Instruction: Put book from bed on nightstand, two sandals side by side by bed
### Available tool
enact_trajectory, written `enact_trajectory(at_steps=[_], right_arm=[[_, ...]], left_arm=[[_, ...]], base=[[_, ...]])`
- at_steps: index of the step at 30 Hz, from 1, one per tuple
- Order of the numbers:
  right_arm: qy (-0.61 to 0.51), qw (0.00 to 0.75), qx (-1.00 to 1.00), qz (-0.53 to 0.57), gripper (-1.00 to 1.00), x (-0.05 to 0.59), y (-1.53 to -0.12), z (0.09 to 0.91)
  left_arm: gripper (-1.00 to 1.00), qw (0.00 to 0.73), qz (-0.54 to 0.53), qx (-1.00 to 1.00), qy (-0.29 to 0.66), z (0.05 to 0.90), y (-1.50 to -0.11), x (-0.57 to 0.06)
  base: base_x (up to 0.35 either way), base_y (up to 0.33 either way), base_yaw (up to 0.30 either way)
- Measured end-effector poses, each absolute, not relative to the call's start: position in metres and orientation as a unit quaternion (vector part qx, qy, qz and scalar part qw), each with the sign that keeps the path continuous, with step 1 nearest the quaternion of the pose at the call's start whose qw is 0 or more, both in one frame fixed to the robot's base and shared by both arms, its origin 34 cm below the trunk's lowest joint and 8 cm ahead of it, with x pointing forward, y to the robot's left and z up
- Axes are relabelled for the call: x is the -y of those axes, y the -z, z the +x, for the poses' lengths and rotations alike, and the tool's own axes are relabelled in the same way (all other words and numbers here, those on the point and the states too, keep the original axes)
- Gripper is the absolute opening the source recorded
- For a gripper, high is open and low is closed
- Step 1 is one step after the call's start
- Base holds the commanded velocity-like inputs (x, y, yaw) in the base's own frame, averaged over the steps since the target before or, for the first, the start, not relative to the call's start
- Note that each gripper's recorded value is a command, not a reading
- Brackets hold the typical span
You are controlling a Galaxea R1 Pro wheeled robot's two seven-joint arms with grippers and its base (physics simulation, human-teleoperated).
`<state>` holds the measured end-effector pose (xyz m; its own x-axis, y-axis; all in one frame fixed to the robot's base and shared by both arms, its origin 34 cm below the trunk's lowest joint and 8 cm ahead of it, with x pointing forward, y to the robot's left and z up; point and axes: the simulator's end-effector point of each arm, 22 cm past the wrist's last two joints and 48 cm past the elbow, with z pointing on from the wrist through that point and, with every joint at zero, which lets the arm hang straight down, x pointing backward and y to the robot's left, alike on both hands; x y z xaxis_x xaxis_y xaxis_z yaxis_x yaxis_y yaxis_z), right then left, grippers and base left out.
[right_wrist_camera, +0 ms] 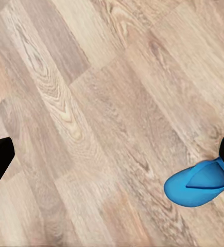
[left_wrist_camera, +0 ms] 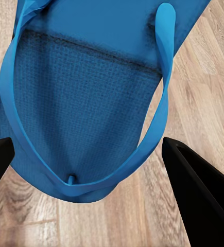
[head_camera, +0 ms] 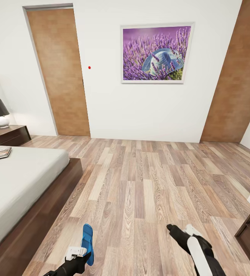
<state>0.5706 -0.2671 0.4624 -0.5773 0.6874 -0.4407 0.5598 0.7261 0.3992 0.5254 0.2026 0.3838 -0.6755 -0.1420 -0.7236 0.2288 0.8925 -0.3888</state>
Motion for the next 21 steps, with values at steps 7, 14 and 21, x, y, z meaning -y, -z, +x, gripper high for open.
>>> enact_trajectory(at_steps=[7, 14, 21], right_arm=[[-0.077, 0.245, -0.869, 0.422, 1.00, 0.264, -0.448, 0.549], [-0.167, 0.197, -0.814, 0.520, 1.00, 0.232, -0.442, 0.548], [-0.157, 0.205, -0.795, 0.549, 1.00, 0.239, -0.437, 0.548]], left_arm=[[-1.00, 0.402, 0.025, -0.886, 0.231, 0.525, -0.384, -0.203], [-1.00, 0.402, 0.024, -0.886, 0.231, 0.525, -0.384, -0.203], [-1.00, 0.402, 0.025, -0.886, 0.231, 0.525, -0.384, -0.203]], base=[[0.000, 0.000, 0.000], [0.000, 0.000, 0.000], [0.000, 0.000, 0.000]])
